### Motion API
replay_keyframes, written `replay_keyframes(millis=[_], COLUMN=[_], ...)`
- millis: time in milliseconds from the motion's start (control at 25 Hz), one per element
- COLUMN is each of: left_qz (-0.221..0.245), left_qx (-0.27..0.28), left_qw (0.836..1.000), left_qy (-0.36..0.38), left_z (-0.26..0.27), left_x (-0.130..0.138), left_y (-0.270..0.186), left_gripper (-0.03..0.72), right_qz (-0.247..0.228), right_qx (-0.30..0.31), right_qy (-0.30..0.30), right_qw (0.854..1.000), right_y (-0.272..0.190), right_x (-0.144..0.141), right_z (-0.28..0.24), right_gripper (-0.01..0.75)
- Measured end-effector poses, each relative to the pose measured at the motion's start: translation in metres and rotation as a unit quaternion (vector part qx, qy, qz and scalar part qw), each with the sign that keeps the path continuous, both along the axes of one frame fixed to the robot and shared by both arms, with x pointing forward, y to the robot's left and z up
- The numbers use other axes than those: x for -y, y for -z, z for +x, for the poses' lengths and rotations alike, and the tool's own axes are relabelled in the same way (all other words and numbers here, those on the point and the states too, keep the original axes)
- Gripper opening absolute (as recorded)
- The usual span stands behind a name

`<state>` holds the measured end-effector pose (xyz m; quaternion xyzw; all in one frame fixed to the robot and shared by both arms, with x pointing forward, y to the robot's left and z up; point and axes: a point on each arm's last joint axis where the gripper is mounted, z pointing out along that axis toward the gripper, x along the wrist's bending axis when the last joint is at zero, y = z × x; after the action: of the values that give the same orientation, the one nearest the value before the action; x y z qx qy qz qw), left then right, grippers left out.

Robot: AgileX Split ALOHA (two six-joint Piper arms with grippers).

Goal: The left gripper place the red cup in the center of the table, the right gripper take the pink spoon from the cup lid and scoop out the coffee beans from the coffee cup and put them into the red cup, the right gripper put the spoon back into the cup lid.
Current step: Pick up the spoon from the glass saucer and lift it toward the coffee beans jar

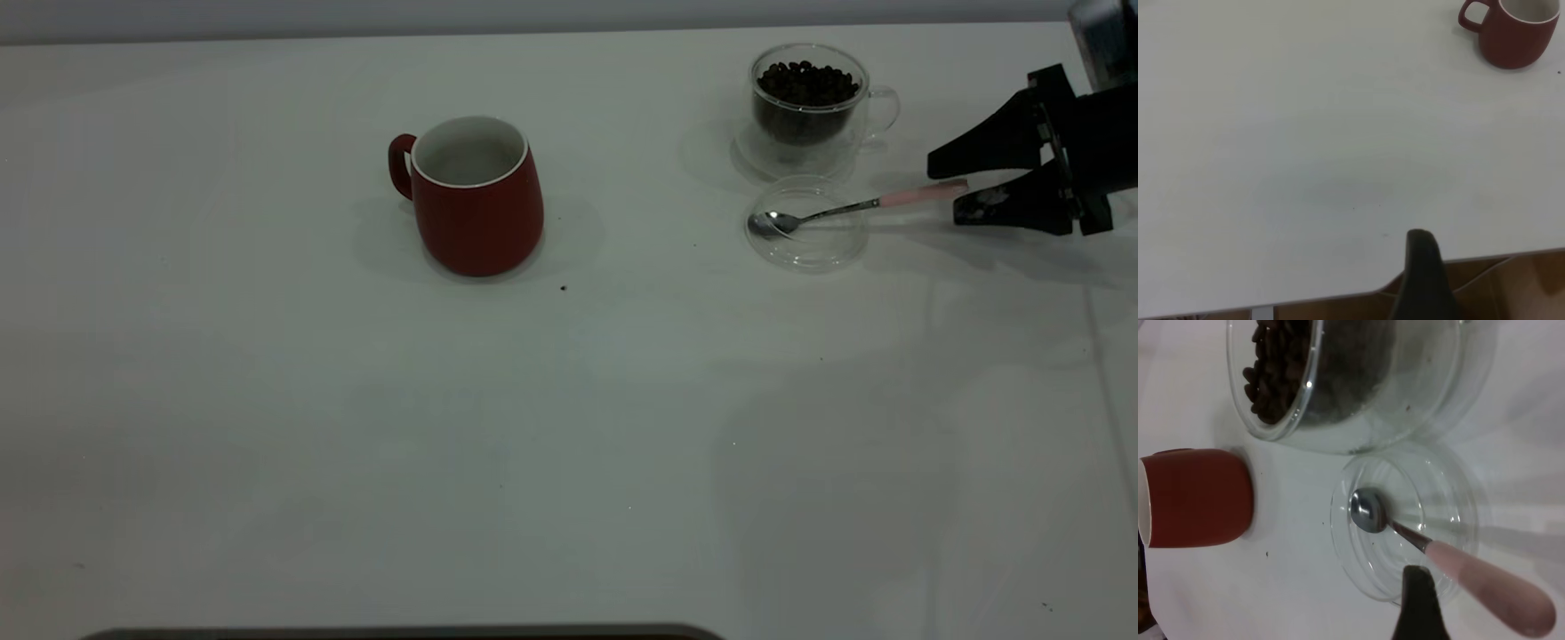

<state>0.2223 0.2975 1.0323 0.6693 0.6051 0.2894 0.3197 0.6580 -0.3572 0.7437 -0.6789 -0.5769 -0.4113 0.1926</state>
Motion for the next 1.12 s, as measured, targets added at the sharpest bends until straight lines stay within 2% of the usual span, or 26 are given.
replay_keyframes(millis=[200, 360, 480, 680, 920, 960, 1120], left_qz=[0.0, 0.0, 0.0, 0.0, 0.0, 0.0, 0.0], left_qx=[0.0, 0.0, 0.0, 0.0, 0.0, 0.0, 0.0], left_qw=[1.0, 1.0, 1.0, 1.0, 1.0, 1.0, 1.0], left_qy=[0.0, 0.0, 0.0, 0.0, 0.0, 0.0, 0.0], left_z=[0.0, 0.0, 0.0, 0.0, 0.0, 0.0, 0.0], left_x=[0.0, 0.0, 0.0, 0.0, 0.0, 0.0, 0.0], left_y=[0.0, 0.0, 0.0, 0.0, 0.0, 0.0, 0.0], left_gripper=[0.587, 0.587, 0.587, 0.587, 0.587, 0.587, 0.587], right_qz=[0.003, 0.003, 0.003, 0.0, 0.005, 0.011, 0.015], right_qx=[0.016, 0.018, 0.019, 0.018, 0.019, 0.022, 0.025], right_qy=[-0.018, -0.021, -0.021, -0.027, -0.046, -0.051, -0.053], right_qw=[1.0, 1.0, 1.0, 0.999, 0.999, 0.998, 0.998], right_y=[0.0, 0.0, 0.0, 0.001, 0.0, -0.001, -0.002], right_x=[-0.018, -0.02, -0.019, -0.019, -0.021, -0.022, -0.02], right_z=[0.004, 0.004, 0.004, 0.003, 0.001, 0.0, 0.0], right_gripper=[0.587, 0.584, 0.555, 0.419, 0.126, 0.098, 0.1])
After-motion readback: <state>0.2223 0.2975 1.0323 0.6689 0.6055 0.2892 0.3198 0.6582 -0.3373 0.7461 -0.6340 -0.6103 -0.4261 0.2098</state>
